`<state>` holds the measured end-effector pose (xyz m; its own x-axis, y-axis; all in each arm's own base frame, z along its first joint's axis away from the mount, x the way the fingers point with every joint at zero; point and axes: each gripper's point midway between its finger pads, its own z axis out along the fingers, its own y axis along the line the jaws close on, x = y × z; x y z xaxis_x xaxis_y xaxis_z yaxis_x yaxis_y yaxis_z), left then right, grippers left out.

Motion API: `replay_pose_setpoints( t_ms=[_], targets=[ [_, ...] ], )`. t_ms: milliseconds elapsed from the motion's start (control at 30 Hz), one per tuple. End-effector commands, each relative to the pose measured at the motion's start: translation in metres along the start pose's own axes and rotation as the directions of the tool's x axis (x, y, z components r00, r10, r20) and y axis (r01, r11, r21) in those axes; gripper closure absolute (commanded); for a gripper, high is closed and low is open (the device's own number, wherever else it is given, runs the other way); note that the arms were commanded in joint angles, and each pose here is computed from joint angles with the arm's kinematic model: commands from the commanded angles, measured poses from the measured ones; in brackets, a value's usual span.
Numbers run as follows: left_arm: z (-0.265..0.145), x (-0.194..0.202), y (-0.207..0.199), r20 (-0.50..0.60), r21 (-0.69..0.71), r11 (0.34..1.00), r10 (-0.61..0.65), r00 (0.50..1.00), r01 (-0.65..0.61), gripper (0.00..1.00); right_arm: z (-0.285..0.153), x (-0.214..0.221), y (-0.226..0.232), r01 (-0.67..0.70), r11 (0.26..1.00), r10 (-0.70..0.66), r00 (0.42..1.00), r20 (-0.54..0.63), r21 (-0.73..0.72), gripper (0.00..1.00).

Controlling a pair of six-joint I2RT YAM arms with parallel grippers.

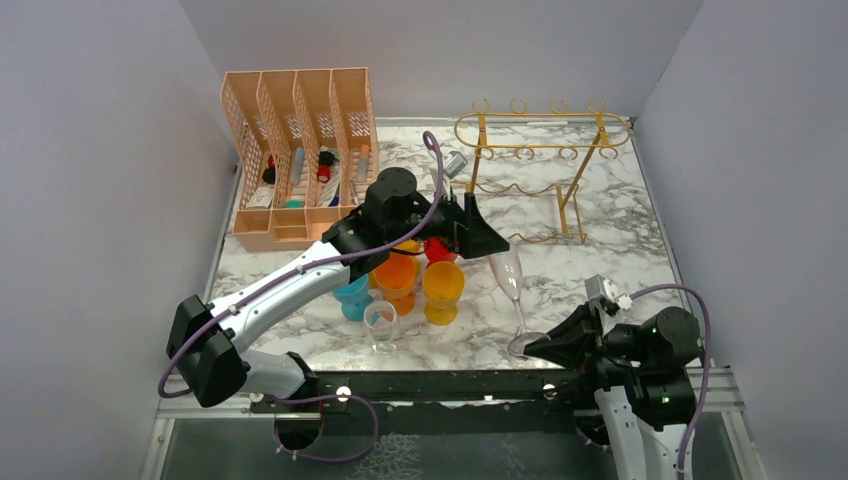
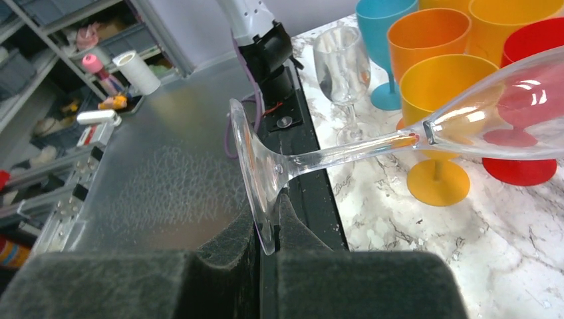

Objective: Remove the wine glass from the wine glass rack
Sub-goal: Place the wine glass at the center of the board.

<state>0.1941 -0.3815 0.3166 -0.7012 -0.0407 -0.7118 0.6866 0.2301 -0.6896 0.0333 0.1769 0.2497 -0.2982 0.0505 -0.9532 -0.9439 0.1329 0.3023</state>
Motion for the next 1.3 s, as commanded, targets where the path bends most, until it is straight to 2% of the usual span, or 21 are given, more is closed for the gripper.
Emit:
replay_pose_setpoints(
  t_ms=[0,133,300,600,733,800,967,1100,1267],
  targets=[
    [-0.012,-0.009,-0.019,0.007,0.088,0.996,0.014,1.000,-0.015,0.10,-0.004,-0.007,0.028,0.181,0.976,-0.184,0.983,-0.013,-0.119,0.99],
    [-0.018,-0.015,-0.008,0.026,0.063,0.998,0.012,1.000,-0.014,0.10,-0.006,-0.012,0.042,0.282,0.946,-0.287,0.958,-0.008,-0.161,0.99],
    [-0.022,-0.020,0.004,0.019,0.055,0.998,-0.013,1.000,0.012,0.10,-0.006,-0.015,0.043,0.283,0.944,-0.288,0.957,-0.009,-0.172,0.99],
    [-0.027,-0.014,-0.027,-0.046,0.229,0.973,0.042,0.998,-0.031,0.14,-0.005,-0.019,0.036,0.240,0.956,-0.247,0.969,-0.019,-0.166,0.99],
    [-0.035,0.004,-0.044,-0.140,0.375,0.927,0.071,0.988,-0.013,0.15,-0.004,-0.024,0.035,0.264,0.950,-0.270,0.963,-0.014,-0.167,0.99],
    [-0.038,0.011,-0.046,-0.162,0.400,0.916,0.080,0.984,-0.009,0.17,-0.004,-0.026,0.034,0.278,0.946,-0.284,0.959,-0.011,-0.170,0.99],
    [-0.047,0.026,-0.061,-0.210,0.486,0.873,0.153,0.966,-0.033,0.26,-0.002,-0.028,0.022,0.257,0.954,-0.262,0.965,-0.014,-0.153,0.99],
    [-0.053,0.038,-0.070,-0.224,0.540,0.840,0.210,0.952,-0.058,0.28,0.000,-0.029,0.011,0.208,0.971,-0.212,0.977,-0.019,-0.122,0.99],
    [-0.057,0.041,-0.073,-0.225,0.557,0.828,0.230,0.947,-0.069,0.42,0.003,-0.031,-0.006,0.151,0.987,-0.152,0.988,-0.019,-0.044,0.99]
  ],
)
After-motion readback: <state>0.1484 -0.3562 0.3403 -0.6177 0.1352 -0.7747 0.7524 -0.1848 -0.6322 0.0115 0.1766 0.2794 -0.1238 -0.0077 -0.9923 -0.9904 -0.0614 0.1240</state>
